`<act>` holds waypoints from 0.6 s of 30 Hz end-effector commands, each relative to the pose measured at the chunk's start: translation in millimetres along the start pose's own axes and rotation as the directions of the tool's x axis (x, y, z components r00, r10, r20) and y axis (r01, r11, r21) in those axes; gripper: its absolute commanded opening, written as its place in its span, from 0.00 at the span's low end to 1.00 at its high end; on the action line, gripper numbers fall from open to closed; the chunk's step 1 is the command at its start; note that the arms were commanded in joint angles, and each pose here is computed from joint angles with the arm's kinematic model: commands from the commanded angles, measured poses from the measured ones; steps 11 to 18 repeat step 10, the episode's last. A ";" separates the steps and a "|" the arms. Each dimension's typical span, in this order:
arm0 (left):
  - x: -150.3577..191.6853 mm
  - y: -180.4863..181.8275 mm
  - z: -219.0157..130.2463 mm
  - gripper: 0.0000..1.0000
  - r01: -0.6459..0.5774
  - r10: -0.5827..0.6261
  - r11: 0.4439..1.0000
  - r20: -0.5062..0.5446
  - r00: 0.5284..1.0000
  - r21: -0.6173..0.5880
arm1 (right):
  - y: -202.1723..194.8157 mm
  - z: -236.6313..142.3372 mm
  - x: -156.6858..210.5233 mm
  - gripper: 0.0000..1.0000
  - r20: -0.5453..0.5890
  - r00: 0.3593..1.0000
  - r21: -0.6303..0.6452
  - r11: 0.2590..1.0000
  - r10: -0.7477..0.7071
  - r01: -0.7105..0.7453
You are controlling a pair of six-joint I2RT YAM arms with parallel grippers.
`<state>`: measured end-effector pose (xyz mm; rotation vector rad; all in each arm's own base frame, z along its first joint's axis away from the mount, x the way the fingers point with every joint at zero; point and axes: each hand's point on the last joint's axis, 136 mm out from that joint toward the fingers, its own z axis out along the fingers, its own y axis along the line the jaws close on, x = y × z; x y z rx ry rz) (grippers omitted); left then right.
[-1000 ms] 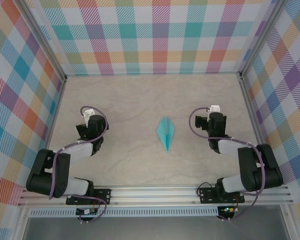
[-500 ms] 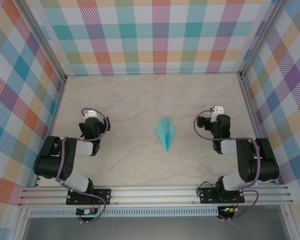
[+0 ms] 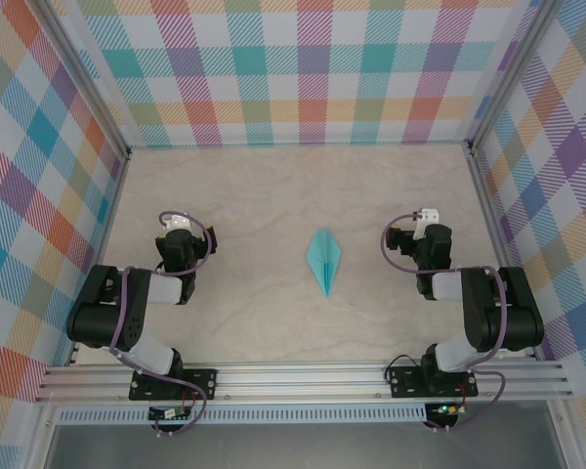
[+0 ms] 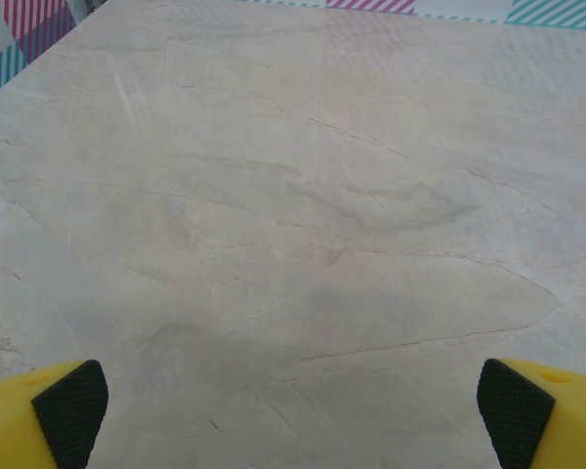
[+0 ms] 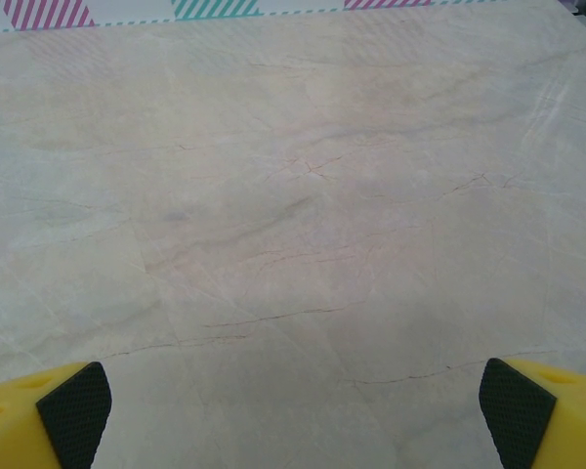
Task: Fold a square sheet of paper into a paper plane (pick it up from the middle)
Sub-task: Reset both arms
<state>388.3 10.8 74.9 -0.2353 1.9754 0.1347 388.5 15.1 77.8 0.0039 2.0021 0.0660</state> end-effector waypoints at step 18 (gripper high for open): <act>-8.7 -1.2 -0.2 1.00 0.004 -0.005 1.000 0.036 0.999 0.012 | 3.0 2.2 -15.0 1.00 0.044 0.999 -0.022 1.000 0.013 -0.012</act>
